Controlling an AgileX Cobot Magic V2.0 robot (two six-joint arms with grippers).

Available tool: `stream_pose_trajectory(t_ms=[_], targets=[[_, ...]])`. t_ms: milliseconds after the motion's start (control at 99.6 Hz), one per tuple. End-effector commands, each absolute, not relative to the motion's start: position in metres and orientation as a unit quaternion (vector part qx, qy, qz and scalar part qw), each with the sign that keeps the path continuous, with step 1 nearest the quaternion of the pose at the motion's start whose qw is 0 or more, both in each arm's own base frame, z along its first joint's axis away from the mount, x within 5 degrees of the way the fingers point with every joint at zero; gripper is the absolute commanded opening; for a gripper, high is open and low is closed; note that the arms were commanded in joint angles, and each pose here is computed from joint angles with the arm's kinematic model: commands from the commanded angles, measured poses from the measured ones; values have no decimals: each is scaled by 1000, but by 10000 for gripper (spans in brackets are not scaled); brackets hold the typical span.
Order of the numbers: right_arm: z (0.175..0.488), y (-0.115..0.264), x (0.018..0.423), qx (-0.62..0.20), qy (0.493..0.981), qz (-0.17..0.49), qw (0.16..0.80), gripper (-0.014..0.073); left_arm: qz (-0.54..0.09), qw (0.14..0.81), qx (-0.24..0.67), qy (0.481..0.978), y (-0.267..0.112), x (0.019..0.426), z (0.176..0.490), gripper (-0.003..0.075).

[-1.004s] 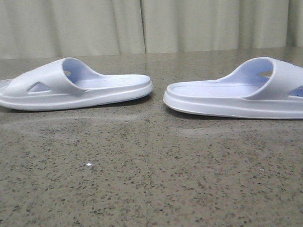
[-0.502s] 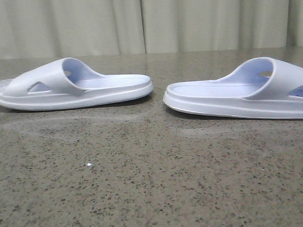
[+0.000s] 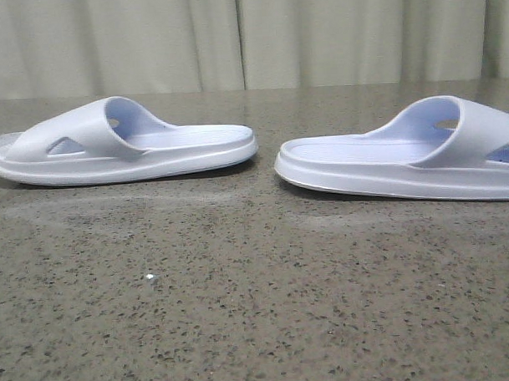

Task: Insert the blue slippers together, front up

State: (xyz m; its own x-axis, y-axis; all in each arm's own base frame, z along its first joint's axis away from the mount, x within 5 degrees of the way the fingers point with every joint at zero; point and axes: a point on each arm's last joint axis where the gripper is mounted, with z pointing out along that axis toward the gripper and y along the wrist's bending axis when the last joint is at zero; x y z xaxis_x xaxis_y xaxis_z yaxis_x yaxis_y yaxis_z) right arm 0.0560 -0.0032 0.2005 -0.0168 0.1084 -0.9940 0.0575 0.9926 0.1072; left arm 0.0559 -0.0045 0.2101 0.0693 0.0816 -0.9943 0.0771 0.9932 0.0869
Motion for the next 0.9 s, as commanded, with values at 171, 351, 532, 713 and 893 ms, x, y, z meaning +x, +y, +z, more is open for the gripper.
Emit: stream_pose_trajectory(t_ms=[171, 351, 532, 713, 893], targets=[[206, -3, 55, 67, 670, 30, 739, -107, -100, 773, -30, 626, -4, 52, 222, 15], [224, -2, 51, 97, 662, 69, 740, -106, -187, 760, -110, 613, -2, 50, 231, 15], [254, -1, 46, 95, 659, 75, 742, -106, -286, 726, -171, 602, -5, 46, 256, 15], [297, 0, 48, 109, 648, 102, 747, -106, -339, 693, -188, 608, -10, 48, 294, 15], [345, 0, 59, 128, 635, 137, 750, -106, -342, 676, -169, 630, -16, 62, 341, 15]])
